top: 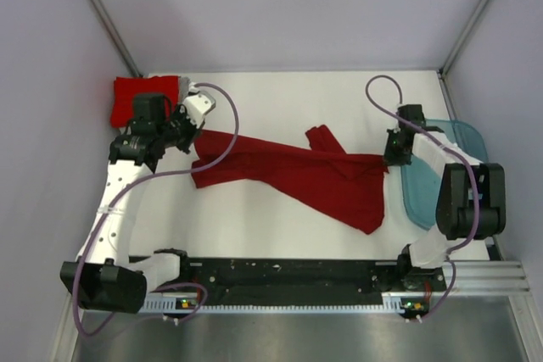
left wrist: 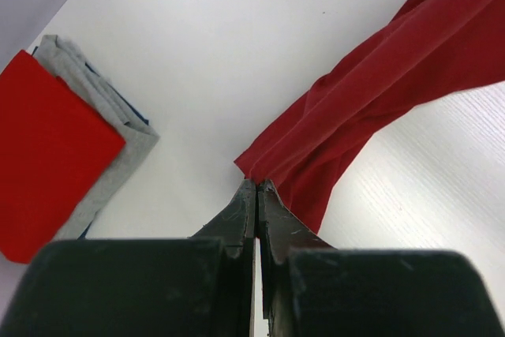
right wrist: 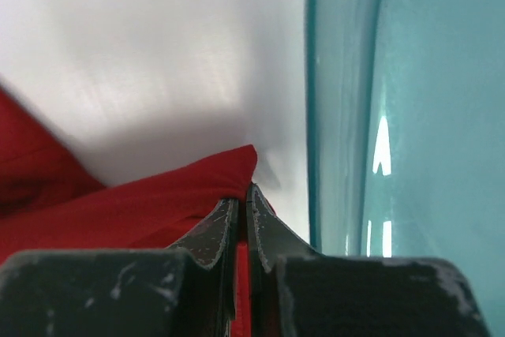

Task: Fold and stack the t-shirts
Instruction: Flatten out the tshirt

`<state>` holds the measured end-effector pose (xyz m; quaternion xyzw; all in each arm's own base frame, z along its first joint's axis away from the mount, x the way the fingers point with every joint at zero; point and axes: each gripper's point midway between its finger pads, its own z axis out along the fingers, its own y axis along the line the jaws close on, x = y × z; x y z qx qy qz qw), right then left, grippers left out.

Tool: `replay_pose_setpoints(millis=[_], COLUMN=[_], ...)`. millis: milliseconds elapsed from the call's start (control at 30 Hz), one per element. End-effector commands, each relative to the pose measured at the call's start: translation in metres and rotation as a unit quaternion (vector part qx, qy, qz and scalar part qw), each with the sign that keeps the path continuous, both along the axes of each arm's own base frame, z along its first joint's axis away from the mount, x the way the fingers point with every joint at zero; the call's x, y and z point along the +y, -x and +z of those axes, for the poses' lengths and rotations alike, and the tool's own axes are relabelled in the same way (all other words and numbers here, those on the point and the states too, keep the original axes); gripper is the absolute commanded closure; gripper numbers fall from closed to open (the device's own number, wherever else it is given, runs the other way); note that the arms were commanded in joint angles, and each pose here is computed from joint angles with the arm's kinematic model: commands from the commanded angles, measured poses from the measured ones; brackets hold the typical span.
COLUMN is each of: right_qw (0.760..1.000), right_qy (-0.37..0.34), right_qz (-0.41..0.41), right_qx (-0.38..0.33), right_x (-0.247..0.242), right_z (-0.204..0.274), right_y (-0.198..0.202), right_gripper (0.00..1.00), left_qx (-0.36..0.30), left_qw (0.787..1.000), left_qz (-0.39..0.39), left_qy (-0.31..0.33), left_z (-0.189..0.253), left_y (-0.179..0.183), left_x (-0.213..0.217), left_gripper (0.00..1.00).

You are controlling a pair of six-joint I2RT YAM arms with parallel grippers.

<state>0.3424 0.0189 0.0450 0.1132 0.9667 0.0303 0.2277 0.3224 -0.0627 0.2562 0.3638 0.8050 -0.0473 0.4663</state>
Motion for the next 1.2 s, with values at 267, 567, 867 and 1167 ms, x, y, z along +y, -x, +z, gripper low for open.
replay_pose_setpoints(millis=[267, 567, 867, 1167], right_qw=[0.994, 0.938, 0.827, 0.842], right_qy=[0.023, -0.117, -0.122, -0.101], right_qz=[-0.049, 0.083, 0.108, 0.154], right_qx=[-0.090, -0.315, -0.539, -0.507], right_x=[-0.059, 0.021, 0.022, 0.025], right_z=[0.062, 0.258, 0.489, 0.457], right_y=[-0.010, -0.089, -0.139, -0.095], right_gripper=[1.00, 1.00, 1.00, 1.00], left_qx=[-0.042, -0.172, -0.384, -0.373], left_qw=[0.998, 0.981, 0.902, 0.906], left_qz=[0.029, 0.076, 0.190, 0.171], left_qy=[-0.029, -0.044, -0.049, -0.107], left_z=[0.010, 0.100, 0.285, 0.252], left_y=[-0.014, -0.088, -0.171, -0.164], left_x=[0.005, 0.017, 0.050, 0.055], left_gripper=[1.00, 1.00, 1.00, 1.00])
